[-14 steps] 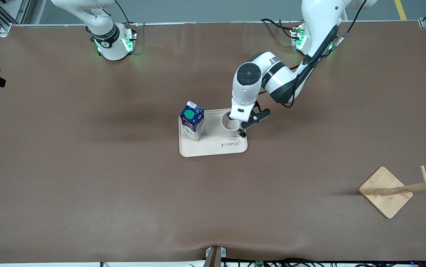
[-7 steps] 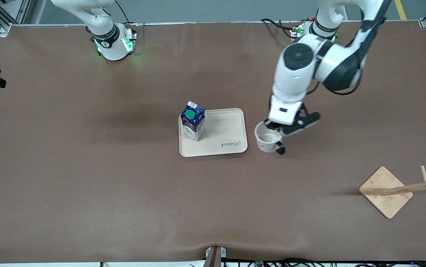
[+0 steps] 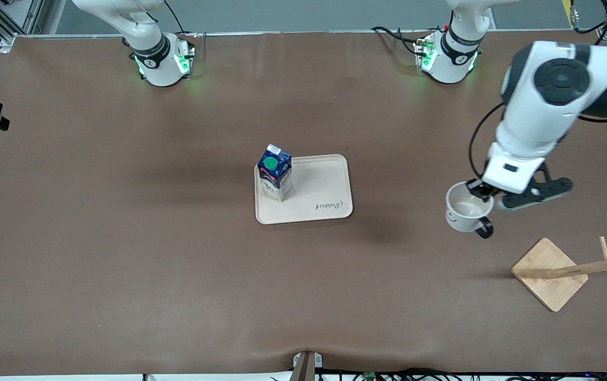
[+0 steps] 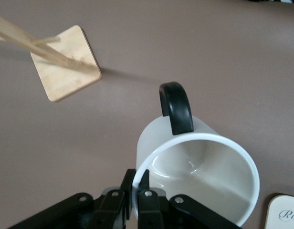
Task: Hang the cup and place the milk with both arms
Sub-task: 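Lift the white mug with the left gripper toward the wooden stand, then hang the mug handle on the stand's peg with the left gripper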
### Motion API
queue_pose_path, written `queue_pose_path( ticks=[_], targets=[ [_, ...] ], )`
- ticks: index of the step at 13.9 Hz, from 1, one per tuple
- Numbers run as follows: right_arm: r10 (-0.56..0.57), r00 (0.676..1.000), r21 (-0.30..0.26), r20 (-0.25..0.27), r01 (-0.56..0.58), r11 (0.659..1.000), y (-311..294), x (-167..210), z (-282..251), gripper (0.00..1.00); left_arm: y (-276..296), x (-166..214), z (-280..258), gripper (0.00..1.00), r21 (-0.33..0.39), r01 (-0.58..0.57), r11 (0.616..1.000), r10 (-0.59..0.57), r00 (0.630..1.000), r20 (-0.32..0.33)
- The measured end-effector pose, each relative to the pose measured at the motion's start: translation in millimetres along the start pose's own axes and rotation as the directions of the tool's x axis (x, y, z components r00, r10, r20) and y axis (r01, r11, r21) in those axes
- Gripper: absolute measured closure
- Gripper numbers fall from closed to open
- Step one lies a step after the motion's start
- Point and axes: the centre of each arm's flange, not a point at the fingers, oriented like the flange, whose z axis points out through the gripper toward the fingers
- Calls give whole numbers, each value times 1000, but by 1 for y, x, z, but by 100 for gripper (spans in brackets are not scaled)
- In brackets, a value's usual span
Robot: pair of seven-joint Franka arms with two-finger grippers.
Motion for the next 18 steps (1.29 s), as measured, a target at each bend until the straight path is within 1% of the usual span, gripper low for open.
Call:
queue_pose_path(
  ticks=[2, 5, 8, 10, 12, 15, 17, 18],
  targets=[
    [-10, 1000, -3, -6, 10, 1000, -5, 9, 7, 0, -31, 20, -14, 93, -18, -61, 998, 60, 998, -12],
    [-25, 1000, -6, 9, 25, 1000, -14, 22, 23, 0, -94, 44, -13, 93, -24, -149, 988, 149, 989, -10],
    [-26, 1000, -6, 8, 26, 1000, -15, 23, 24, 0, -151, 59, -10, 93, -64, -188, 980, 188, 982, -9],
    [-24, 1000, -6, 8, 25, 1000, -14, 23, 24, 0, -179, 67, -9, 93, -67, -211, 975, 210, 977, -17],
    [-25, 1000, -6, 10, 25, 1000, -14, 24, 25, 0, -206, 76, -1, 93, -88, -201, 976, 200, 980, -17],
    [-20, 1000, -9, 16, 21, 1000, -12, 32, 36, 0, -233, 93, 15, 93, -187, -130, 974, 127, 992, -27],
    [-15, 1000, -13, 9, 15, 1000, -9, 42, 46, 0, -234, 104, 23, 93, -254, -98, 962, 93, 995, -32],
    [-14, 1000, -14, 18, 14, 1000, -9, 46, 54, 0, -233, 109, 26, 93, -275, -89, 957, 81, 996, -40]
  ],
)
